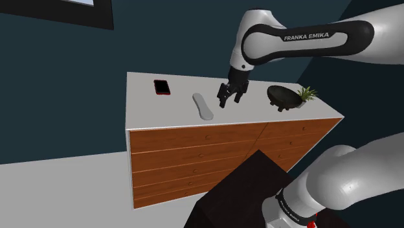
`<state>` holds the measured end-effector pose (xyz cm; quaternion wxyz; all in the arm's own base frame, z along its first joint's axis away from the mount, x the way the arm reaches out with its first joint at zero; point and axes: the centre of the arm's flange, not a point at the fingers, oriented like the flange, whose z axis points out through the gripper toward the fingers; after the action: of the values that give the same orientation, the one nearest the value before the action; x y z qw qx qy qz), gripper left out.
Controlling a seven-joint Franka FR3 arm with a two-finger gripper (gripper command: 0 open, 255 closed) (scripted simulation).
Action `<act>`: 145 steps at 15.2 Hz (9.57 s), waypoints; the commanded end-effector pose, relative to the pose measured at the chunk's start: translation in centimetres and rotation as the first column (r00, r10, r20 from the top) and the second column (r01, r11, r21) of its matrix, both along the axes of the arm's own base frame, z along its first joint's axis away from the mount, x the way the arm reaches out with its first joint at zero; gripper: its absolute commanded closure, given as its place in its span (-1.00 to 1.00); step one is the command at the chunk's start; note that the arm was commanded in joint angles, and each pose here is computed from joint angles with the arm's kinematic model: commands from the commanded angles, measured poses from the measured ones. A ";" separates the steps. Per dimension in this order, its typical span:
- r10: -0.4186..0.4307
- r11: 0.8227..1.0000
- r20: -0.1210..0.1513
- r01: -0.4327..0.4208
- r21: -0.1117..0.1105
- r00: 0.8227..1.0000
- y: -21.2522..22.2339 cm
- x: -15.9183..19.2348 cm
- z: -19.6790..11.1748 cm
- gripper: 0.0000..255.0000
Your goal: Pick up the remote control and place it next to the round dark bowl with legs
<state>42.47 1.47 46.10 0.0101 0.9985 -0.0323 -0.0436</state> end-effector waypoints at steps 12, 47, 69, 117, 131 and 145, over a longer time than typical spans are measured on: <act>-0.235 0.972 0.073 0.233 0.031 0.969 -3.4 13.9 -7.9 -1.00; -0.260 0.965 0.081 0.258 0.035 0.962 -3.8 15.4 -8.5 1.00; -0.260 0.965 0.081 0.258 0.035 0.962 -3.8 15.4 3.1 1.00; -0.260 0.965 0.081 0.258 0.035 0.962 -32.2 6.5 -6.9 1.00; -0.260 0.965 0.081 0.258 0.035 0.962 -32.2 6.5 -11.4 1.00; -0.260 0.965 0.081 0.258 0.035 0.962 -32.3 6.5 -6.4 -1.00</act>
<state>49.07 -30.86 39.38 -0.0091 0.9867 -0.1625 -0.0021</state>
